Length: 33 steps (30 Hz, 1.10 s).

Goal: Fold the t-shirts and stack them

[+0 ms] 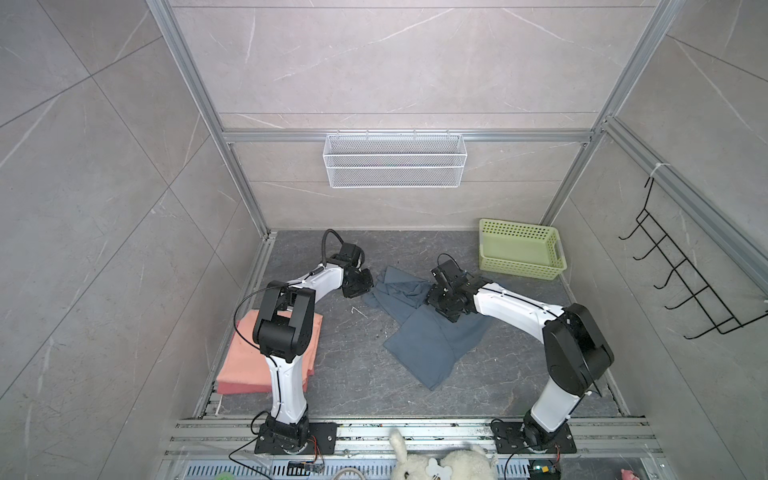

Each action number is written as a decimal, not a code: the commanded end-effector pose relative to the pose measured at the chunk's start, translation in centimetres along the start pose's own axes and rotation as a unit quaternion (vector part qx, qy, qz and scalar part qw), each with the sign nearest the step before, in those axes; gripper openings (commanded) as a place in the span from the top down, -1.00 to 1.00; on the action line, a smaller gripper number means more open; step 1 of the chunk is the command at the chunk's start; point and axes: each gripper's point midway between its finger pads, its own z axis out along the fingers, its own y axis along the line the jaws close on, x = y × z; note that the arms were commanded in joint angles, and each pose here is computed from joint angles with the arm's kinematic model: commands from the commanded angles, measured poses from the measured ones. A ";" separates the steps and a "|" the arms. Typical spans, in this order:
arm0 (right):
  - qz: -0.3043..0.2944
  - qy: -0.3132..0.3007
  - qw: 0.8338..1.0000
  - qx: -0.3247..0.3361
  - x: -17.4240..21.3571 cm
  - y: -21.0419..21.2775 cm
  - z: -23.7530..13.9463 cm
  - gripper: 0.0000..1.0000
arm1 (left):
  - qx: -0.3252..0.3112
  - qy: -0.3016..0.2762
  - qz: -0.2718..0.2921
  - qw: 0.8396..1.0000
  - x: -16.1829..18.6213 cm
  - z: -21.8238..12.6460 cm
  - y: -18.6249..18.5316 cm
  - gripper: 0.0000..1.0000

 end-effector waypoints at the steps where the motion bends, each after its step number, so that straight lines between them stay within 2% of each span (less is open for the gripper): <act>1: -0.015 0.004 1.000 0.000 -0.2 1.6 0.5 -0.38 | 0.029 -0.022 0.004 0.999 -1.5 -1.6 -1.5 1.00; 5: -0.043 0.029 0.999 0.008 1.4 3.3 0.7 -0.29 | 0.034 -0.026 0.003 0.999 -1.5 -2.1 -1.7 1.00; 8: -0.093 0.051 0.994 0.014 3.7 4.2 0.1 -0.29 | 0.033 -0.026 -0.001 0.999 -1.5 -2.1 -1.6 1.00; 14: -0.194 0.097 0.976 0.004 9.9 5.6 -1.3 -0.41 | 0.041 -0.019 -0.004 0.999 -1.9 -2.1 -1.7 1.00; 17: -0.244 0.094 0.965 0.001 12.5 6.6 -1.3 -0.45 | 0.040 -0.005 0.003 0.999 -1.8 -2.1 -1.6 1.00; 23: -0.299 0.091 0.950 0.022 17.0 6.8 0.5 -0.48 | 0.052 0.008 0.001 0.999 -1.6 -2.0 -1.4 1.00; 33: -0.358 0.043 0.925 0.120 17.4 4.5 3.1 -0.42 | 0.069 0.009 0.001 0.998 -2.3 -2.6 -1.8 1.00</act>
